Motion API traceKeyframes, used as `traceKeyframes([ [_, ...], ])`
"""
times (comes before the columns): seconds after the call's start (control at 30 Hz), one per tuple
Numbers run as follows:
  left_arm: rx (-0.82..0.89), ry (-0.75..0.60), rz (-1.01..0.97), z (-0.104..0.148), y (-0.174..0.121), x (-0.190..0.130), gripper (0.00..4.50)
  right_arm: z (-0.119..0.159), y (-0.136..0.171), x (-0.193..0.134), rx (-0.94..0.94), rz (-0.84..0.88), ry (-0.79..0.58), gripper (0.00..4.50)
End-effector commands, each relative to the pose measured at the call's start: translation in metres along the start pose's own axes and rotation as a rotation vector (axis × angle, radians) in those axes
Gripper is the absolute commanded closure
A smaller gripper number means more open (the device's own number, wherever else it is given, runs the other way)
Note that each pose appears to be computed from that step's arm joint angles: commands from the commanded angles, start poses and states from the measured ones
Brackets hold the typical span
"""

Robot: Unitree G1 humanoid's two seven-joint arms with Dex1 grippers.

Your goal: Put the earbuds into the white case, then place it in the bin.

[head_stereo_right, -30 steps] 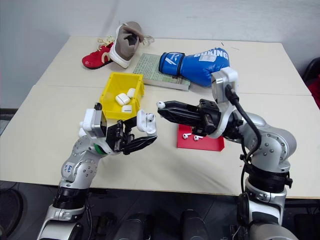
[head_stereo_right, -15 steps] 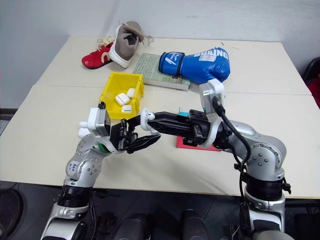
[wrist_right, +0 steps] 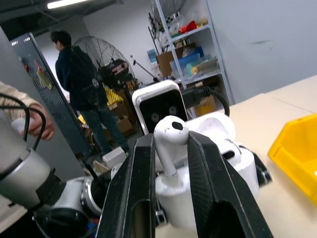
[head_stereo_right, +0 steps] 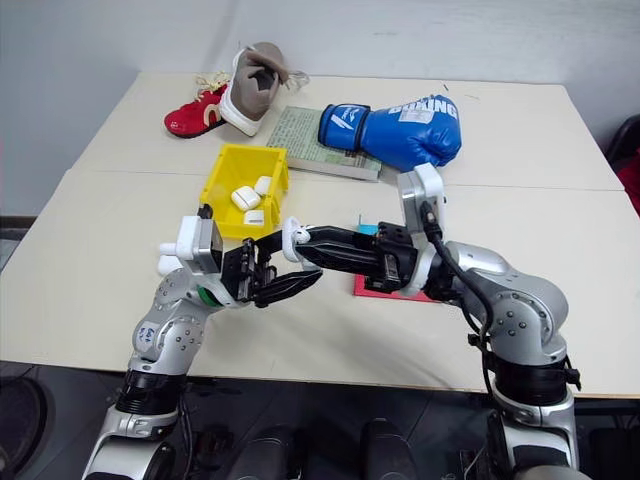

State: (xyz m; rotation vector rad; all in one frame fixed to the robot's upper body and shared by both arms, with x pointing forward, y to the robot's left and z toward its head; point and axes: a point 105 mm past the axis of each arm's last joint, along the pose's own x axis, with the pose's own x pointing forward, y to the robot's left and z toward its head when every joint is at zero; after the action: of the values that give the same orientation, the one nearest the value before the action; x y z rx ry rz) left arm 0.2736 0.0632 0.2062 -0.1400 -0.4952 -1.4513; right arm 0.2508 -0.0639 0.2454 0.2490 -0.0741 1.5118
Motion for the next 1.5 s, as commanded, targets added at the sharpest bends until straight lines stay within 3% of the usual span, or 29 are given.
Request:
traceKeyframes([
  [0.03, 0.045, -0.033, -0.018, 0.01, -0.002, 0.006, 1.72, -0.006, 0.007, 0.002, -0.002, 0.033, 0.032, 4.01],
  [0.53, 0.051, -0.049, -0.022, 0.012, -0.003, 0.008, 1.72, -0.016, -0.001, -0.001, -0.01, 0.004, 0.067, 4.01],
  [0.7, 0.056, -0.057, -0.024, 0.014, -0.002, 0.008, 1.72, -0.014, -0.004, -0.003, -0.055, -0.016, 0.061, 2.33],
  [0.87, 0.056, -0.049, -0.018, 0.014, -0.001, 0.005, 1.72, 0.004, -0.005, -0.011, -0.082, -0.036, 0.0, 0.64],
  [1.1, 0.062, 0.065, 0.027, 0.004, 0.004, -0.014, 1.72, 0.028, 0.004, -0.062, 0.057, -0.109, -0.012, 0.64],
  [1.2, 0.132, 0.24, 0.034, -0.011, 0.01, -0.023, 1.72, 0.027, -0.007, -0.08, -0.03, -0.24, 0.036, 1.25],
  [1.27, 0.177, 0.36, 0.021, -0.022, 0.012, -0.027, 1.72, 0.026, -0.01, -0.082, -0.107, -0.269, 0.086, 1.97],
  [1.43, 0.193, 0.626, -0.033, -0.047, 0.016, -0.022, 1.72, 0.011, 0.003, -0.048, -0.255, -0.123, 0.262, 3.77],
  [1.5, 0.182, 0.639, -0.048, -0.05, 0.014, -0.013, 1.72, -0.001, 0.006, -0.035, -0.29, -0.073, 0.328, 4.46],
])
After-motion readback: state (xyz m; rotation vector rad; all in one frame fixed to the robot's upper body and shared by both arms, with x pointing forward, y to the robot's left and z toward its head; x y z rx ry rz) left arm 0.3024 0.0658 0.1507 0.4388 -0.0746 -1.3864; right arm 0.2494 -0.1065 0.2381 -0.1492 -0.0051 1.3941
